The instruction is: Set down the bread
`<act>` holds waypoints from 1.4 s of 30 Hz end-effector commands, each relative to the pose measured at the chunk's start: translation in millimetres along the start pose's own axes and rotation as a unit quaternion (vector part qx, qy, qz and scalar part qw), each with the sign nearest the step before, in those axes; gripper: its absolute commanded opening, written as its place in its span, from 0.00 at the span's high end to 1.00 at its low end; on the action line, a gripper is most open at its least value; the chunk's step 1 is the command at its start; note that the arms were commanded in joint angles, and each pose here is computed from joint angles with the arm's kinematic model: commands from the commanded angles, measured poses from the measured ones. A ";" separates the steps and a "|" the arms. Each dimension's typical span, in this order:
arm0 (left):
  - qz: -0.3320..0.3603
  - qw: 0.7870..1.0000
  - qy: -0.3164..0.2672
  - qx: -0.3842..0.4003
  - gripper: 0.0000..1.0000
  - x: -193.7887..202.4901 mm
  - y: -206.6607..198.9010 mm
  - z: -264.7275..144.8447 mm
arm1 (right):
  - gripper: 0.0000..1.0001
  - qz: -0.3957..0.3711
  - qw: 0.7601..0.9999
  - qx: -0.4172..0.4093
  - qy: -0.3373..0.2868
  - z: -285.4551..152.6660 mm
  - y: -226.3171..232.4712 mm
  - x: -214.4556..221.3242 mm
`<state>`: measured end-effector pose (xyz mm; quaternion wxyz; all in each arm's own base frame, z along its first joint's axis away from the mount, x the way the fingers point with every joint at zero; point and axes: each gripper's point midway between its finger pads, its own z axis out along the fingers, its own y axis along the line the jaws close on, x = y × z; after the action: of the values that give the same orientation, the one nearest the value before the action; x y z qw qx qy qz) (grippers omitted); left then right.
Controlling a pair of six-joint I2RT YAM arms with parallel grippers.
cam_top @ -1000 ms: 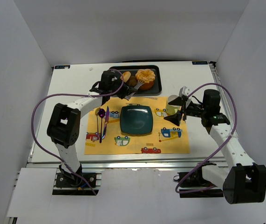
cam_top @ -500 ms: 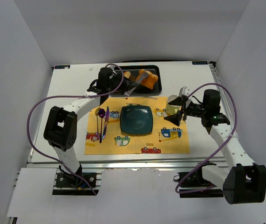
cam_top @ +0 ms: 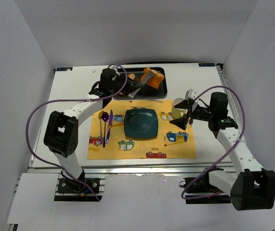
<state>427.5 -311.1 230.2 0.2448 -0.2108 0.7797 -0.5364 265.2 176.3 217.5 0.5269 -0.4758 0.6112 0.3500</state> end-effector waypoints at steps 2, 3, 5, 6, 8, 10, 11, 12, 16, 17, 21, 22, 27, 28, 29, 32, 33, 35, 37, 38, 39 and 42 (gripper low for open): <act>0.049 0.995 -0.004 0.082 1.00 4.0 -70.0 -37.3 | 0.11 -0.021 1.000 -0.003 -0.011 -4.4 2.7 -13.0; 0.051 0.995 -0.001 0.082 1.00 6.9 -72.1 -42.2 | 0.11 -0.021 1.000 -0.003 -0.011 -4.5 2.8 -13.2; 0.053 0.995 0.005 0.080 1.00 12.3 -67.9 -47.4 | 0.10 -0.023 1.000 -0.001 -0.010 -5.0 2.3 -13.6; 0.058 0.994 0.005 0.088 1.00 15.1 -74.6 -56.0 | 0.11 -0.022 1.000 -0.002 -0.010 -5.0 2.1 -13.6; 0.062 0.994 0.010 0.092 1.00 20.9 -76.3 -65.3 | 0.10 -0.023 1.000 -0.002 -0.010 -5.0 2.0 -13.9; 0.065 0.993 0.012 0.094 1.00 27.9 -75.4 -77.3 | 0.11 -0.024 1.000 -0.003 -0.011 -5.0 2.6 -14.9; 0.066 0.993 0.013 0.095 1.00 30.6 -75.2 -81.8 | 0.11 -0.023 1.000 -0.004 -0.011 -4.8 2.1 -14.7; 0.067 0.993 0.014 0.095 1.00 32.8 -75.0 -85.9 | 0.11 -0.023 1.000 -0.004 -0.012 -4.9 1.9 -15.1; 0.061 0.995 0.020 0.081 1.00 48.4 -62.7 -109.4 | 0.11 -0.026 1.000 -0.005 -0.013 -4.8 1.2 -18.6; 0.062 0.995 0.020 0.079 1.00 51.2 -60.7 -114.1 | 0.11 -0.028 1.000 -0.004 -0.013 -4.9 0.8 -18.8; 0.056 0.996 0.038 0.052 1.00 71.0 -37.8 -135.0 | 0.11 -0.029 1.000 -0.004 -0.011 -5.4 0.6 -19.6; 0.051 0.997 0.046 0.041 1.00 77.4 -24.6 -137.2 | 0.11 -0.029 0.999 -0.005 -0.011 -5.3 0.8 -19.7; 0.050 0.996 0.057 0.041 1.00 94.1 -9.6 -155.7 | 0.11 -0.025 1.000 -0.010 -0.011 -5.0 3.1 -18.1; 0.049 0.996 0.058 0.040 1.00 95.8 -7.7 -157.3 | 0.11 -0.025 1.000 -0.010 -0.011 -5.0 3.1 -18.1; 0.048 0.996 0.059 0.035 1.00 97.7 -1.9 -158.7 | 0.11 -0.024 1.000 -0.010 -0.011 -5.2 2.7 -17.4; 0.051 0.996 0.064 0.023 1.00 103.2 6.6 -165.0 | 0.11 -0.023 1.000 -0.012 -0.010 -4.8 3.5 -17.0; 0.047 0.996 0.067 0.015 1.00 106.4 12.9 -166.4 | 0.11 -0.023 1.000 -0.012 -0.010 -4.9 3.5 -17.4; 0.047 0.996 0.070 0.016 1.00 110.2 14.3 -171.3 | 0.11 -0.023 1.000 -0.012 -0.009 -5.0 3.8 -16.8; 0.043 0.996 0.076 0.011 1.00 114.7 19.7 -175.2 | 0.11 -0.021 1.000 -0.012 -0.008 -4.7 3.4 -15.7; 0.042 0.996 0.077 0.009 1.00 115.8 21.7 -175.8 | 0.11 -0.021 1.000 -0.013 -0.008 -4.8 4.2 -15.0; 0.040 0.996 0.080 0.005 1.00 117.7 24.6 -176.9 | 0.11 -0.021 1.000 -0.012 -0.008 -4.8 3.9 -14.9; 0.040 0.996 0.085 -0.005 1.00 120.3 30.9 -177.9 | 0.11 -0.019 1.000 -0.013 -0.007 -4.7 4.3 -13.8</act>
<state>231.1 -241.3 229.1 0.1906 -0.1588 0.8123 -0.5278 258.9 175.2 215.9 0.5214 -0.4830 0.6091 0.3520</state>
